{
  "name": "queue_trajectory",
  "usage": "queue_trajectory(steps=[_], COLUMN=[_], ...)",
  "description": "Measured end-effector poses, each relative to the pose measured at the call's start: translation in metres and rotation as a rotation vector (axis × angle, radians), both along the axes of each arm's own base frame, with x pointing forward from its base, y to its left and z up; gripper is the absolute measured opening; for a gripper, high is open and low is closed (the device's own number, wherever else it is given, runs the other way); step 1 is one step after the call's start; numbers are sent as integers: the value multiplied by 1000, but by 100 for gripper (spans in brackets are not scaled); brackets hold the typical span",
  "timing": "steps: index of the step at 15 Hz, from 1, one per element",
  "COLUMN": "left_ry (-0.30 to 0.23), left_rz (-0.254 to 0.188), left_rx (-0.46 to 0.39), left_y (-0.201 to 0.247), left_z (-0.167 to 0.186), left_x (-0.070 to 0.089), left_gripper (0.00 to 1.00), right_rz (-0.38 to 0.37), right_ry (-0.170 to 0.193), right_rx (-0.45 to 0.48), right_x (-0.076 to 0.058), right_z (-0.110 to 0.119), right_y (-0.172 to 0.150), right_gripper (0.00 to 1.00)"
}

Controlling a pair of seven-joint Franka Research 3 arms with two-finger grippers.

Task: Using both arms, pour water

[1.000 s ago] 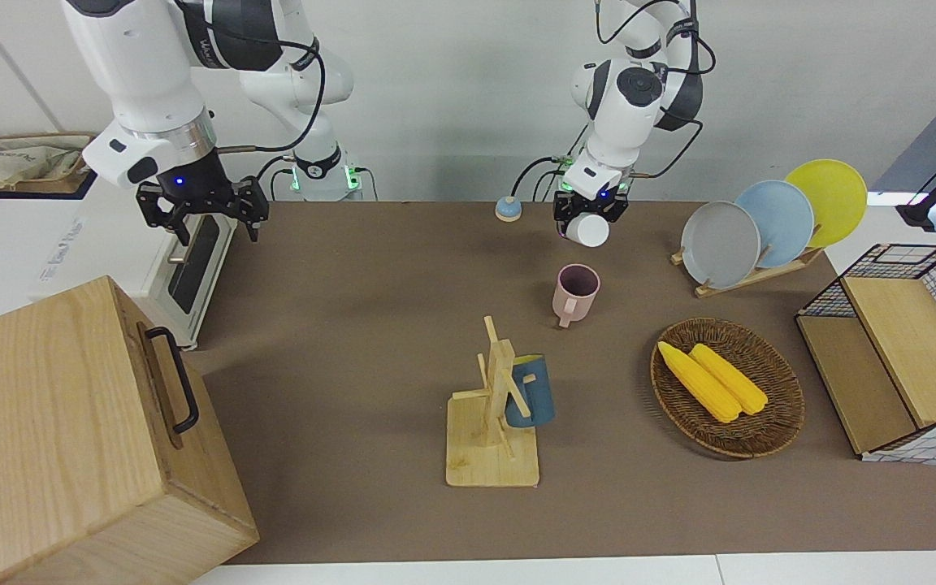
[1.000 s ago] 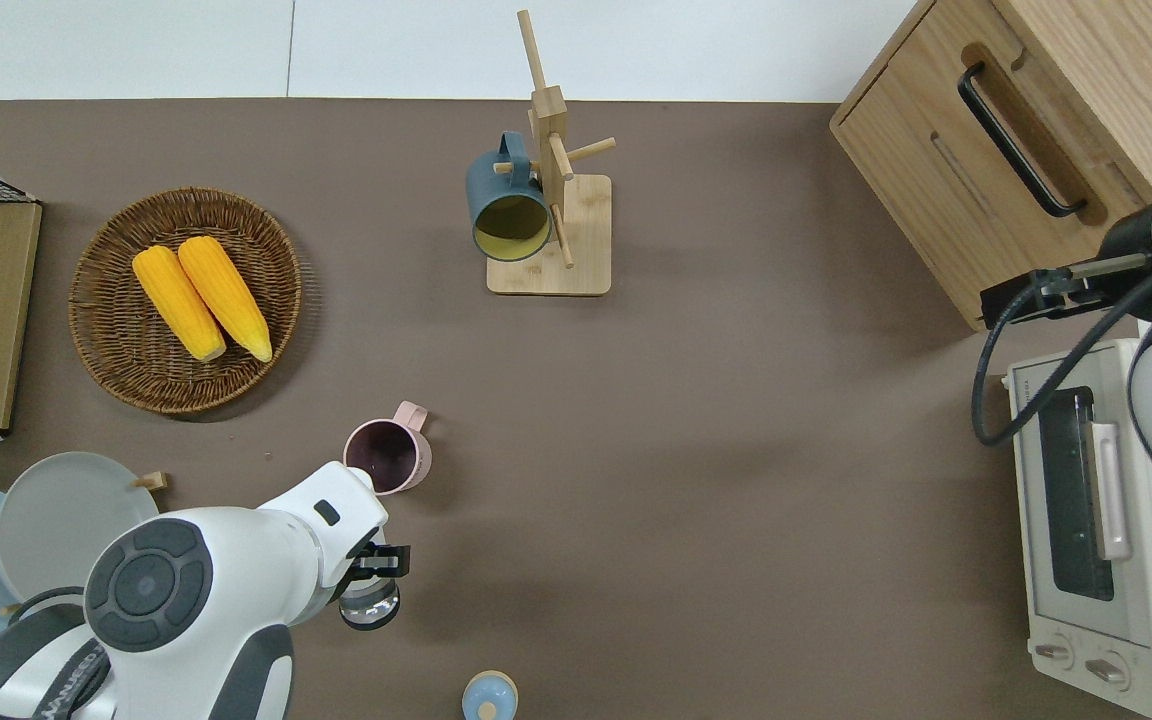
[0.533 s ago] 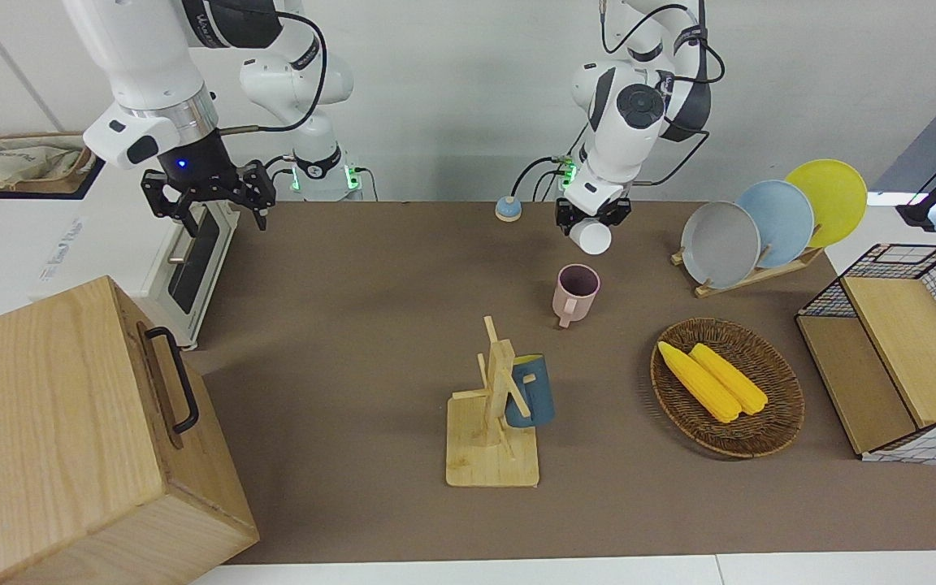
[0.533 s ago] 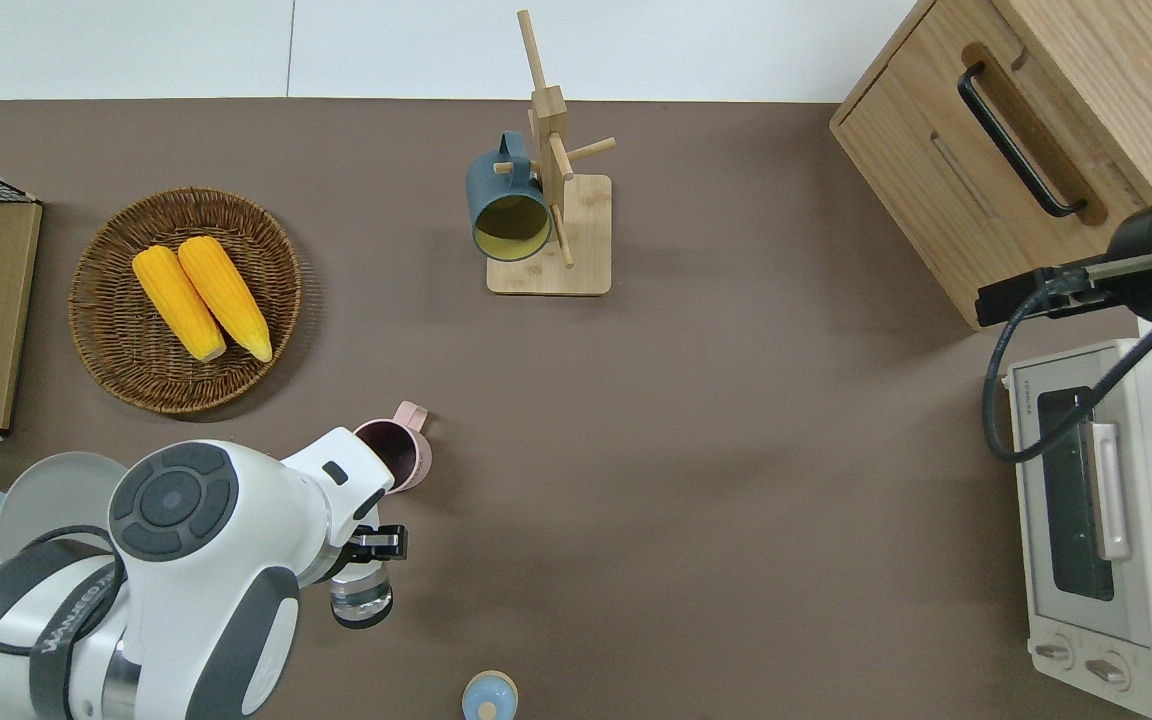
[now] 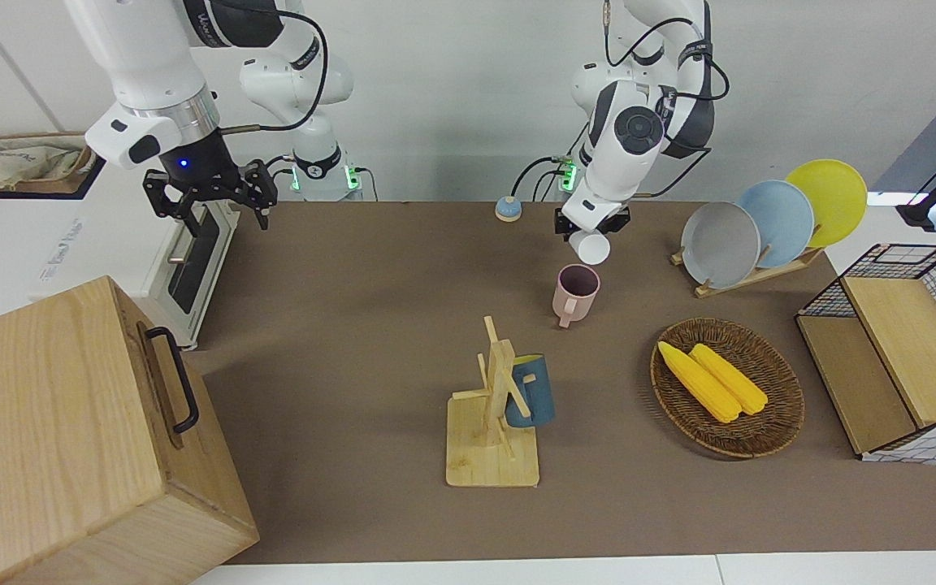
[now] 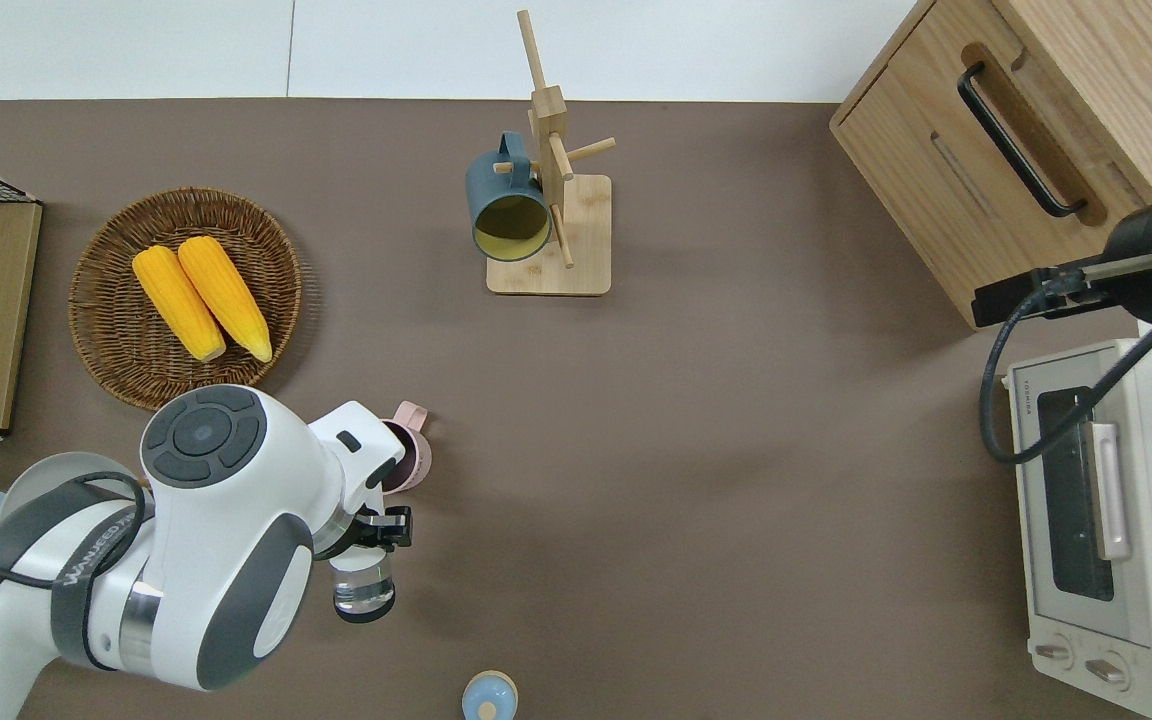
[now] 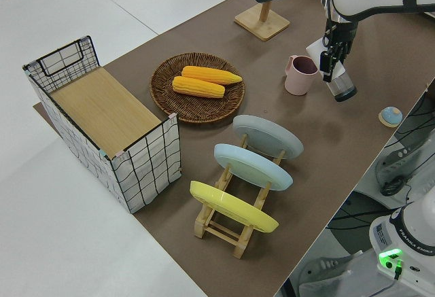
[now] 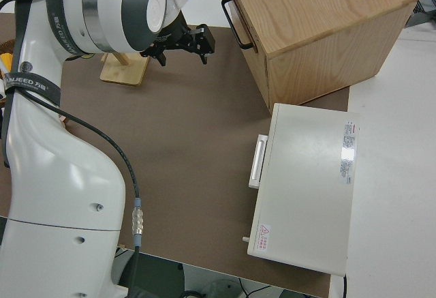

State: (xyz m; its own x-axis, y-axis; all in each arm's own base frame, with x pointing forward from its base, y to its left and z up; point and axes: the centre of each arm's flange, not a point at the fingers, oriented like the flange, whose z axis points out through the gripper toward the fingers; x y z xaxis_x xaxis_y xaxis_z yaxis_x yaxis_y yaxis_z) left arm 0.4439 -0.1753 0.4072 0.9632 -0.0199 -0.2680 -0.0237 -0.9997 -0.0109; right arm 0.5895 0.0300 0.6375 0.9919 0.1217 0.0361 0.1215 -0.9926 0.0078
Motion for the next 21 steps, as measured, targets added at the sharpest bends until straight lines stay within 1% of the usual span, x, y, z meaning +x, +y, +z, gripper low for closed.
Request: queue_trajectory(steps=[5,10,11,13,15,18,21], left_ry=[59,81,95,137,160,201,213], left_rz=[-4,-8,-10,-15,-25,-31,-26], left_rx=[27,31,32,34,41,49,53], left_y=[1,0,-1,-3,-5,-5,-6], left_z=[-9,-10,-9,-5,-5,-12,-17], left_x=[-5,-3,-1,5,14,22,26], left_gripper=[65,65,65,65,65,65,65], right_rz=[2,2,2,2,2,2,2], right_ry=[0,0,0,0,0,0,0], right_rx=[0,0,0,0,0,0,0], right_x=[0,0,0,0,0,0,0], right_z=[0,0,0,0,0,0,0], right_y=[1,1,1,1,1,1,1], right_gripper=[100,100,100,100,100,100,100])
